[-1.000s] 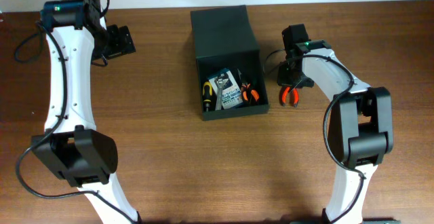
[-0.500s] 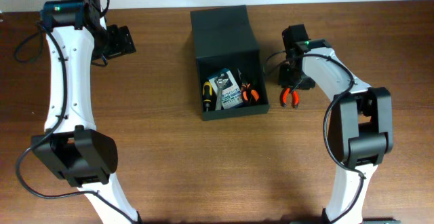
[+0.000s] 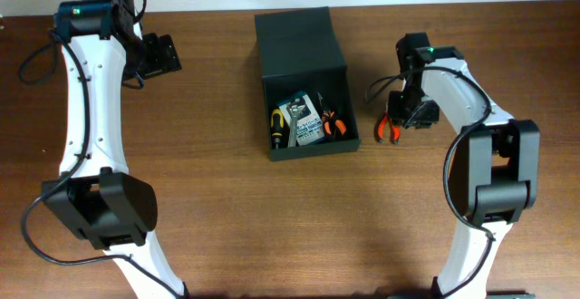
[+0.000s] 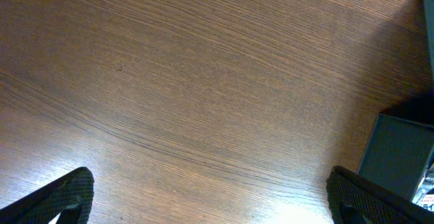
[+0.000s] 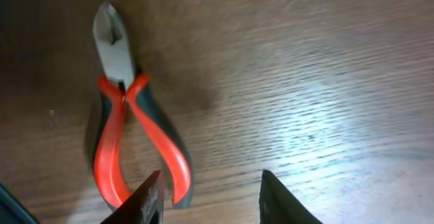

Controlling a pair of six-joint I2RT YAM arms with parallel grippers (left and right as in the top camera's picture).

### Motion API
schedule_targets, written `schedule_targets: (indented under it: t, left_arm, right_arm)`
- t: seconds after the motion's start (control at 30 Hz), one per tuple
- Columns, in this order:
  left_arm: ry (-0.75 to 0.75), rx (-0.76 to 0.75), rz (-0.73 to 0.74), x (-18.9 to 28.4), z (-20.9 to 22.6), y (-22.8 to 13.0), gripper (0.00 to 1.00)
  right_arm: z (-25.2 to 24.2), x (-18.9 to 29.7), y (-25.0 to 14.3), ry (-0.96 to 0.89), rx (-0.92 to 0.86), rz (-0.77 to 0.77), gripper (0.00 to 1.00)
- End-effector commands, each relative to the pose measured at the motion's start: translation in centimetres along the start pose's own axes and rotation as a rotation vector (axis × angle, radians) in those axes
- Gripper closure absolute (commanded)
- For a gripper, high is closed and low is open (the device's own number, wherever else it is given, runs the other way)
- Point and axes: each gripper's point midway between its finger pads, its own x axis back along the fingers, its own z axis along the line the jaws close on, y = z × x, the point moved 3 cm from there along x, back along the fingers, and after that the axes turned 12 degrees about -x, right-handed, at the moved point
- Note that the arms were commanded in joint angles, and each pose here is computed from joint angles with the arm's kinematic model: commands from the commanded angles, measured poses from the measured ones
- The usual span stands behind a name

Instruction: Pack container

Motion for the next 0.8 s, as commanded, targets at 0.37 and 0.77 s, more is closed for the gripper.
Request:
schedule_targets:
  t: [0.37,0.77]
  left_arm:
    - [0.014,-0.009,-0.019,0.4,0.3,0.4,0.01]
    - [0.014,-0.009,-0.019,0.4,0.3,0.4,0.01]
  right_arm:
    - [1.6,-1.9,-0.2,0.111,0.113,-0.039,0.64]
    - [2.2,-3.7,0.1,0.138,0.166,-0.058,0.88]
